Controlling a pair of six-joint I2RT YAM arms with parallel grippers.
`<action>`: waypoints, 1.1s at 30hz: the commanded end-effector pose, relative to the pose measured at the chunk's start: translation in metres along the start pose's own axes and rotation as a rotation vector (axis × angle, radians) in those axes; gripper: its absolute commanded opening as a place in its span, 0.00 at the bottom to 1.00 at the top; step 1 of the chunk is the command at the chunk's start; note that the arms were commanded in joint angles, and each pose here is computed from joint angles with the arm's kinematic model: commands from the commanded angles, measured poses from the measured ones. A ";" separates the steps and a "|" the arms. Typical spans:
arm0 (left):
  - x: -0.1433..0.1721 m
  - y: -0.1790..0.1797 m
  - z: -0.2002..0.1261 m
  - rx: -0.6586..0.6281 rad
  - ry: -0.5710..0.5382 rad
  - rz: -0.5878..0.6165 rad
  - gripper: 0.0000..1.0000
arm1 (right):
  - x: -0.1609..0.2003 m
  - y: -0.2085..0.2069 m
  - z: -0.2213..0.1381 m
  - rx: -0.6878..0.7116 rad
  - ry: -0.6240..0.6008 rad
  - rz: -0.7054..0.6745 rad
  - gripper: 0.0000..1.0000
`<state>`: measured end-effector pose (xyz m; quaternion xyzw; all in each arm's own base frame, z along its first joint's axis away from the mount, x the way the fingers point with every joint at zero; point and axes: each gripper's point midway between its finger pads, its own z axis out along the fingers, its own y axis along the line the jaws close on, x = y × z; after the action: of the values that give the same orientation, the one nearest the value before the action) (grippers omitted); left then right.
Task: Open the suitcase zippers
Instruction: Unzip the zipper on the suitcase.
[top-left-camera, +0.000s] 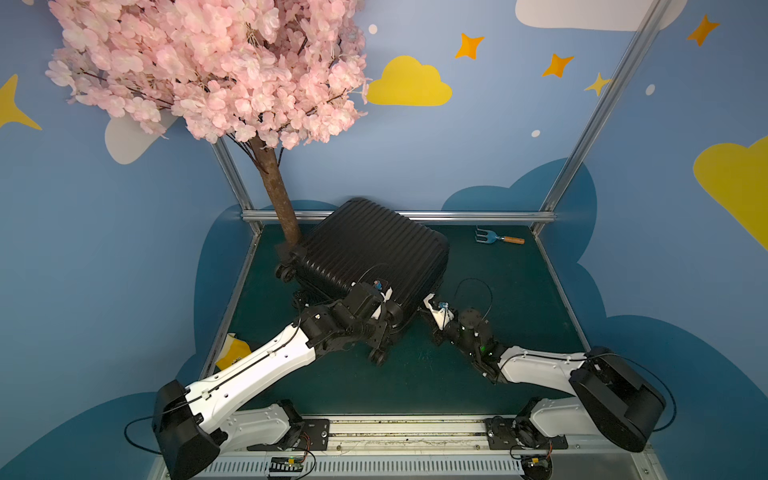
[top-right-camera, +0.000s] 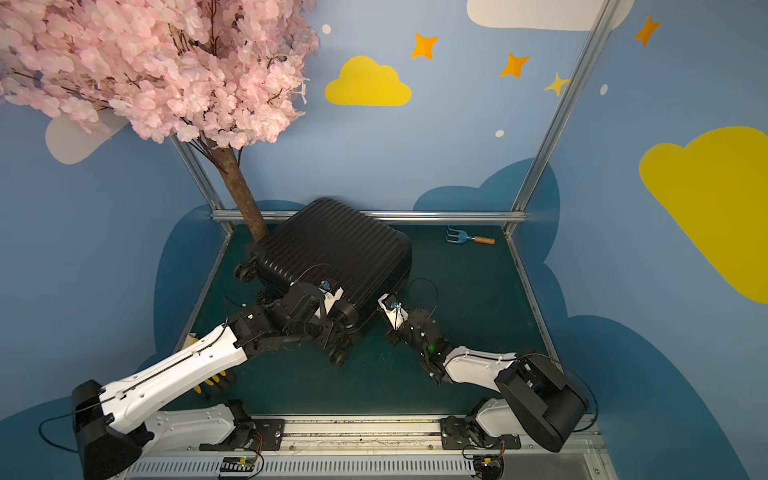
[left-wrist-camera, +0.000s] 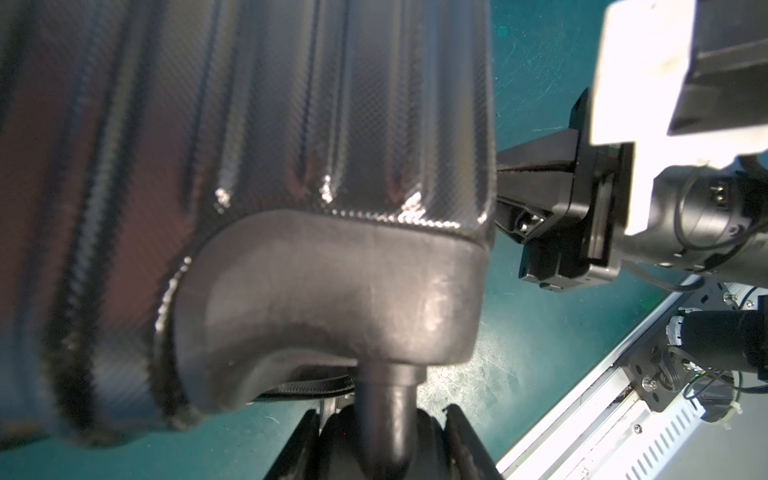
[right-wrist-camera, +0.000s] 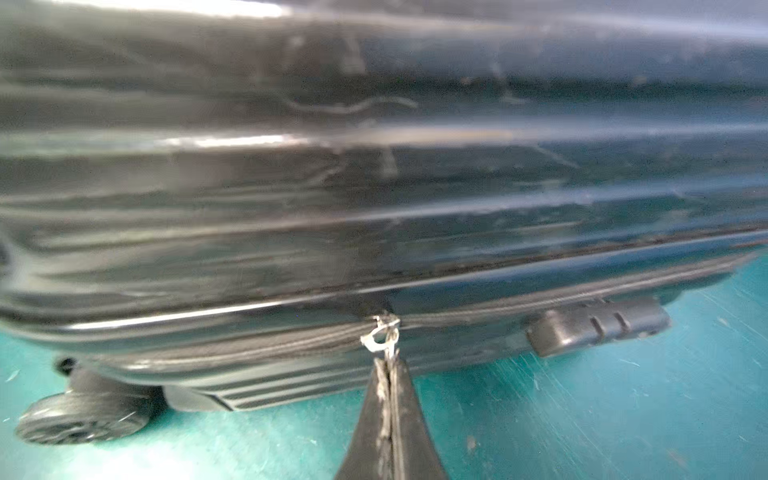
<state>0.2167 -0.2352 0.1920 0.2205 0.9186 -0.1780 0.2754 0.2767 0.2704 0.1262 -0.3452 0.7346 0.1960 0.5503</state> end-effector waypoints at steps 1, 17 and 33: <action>0.028 0.000 -0.012 0.015 0.068 0.012 0.25 | -0.012 -0.021 0.005 0.108 -0.006 0.015 0.00; 0.092 -0.009 -0.070 0.075 0.132 -0.033 0.25 | -0.011 -0.091 0.032 0.265 0.031 0.051 0.00; 0.086 0.042 -0.088 -0.187 0.069 -0.116 0.37 | 0.005 -0.127 -0.003 0.451 0.084 0.125 0.00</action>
<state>0.1184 -0.1602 0.1934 0.2044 0.9400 -0.1576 0.2230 0.3612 0.2236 0.1272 -0.2451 0.7843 0.1207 0.5569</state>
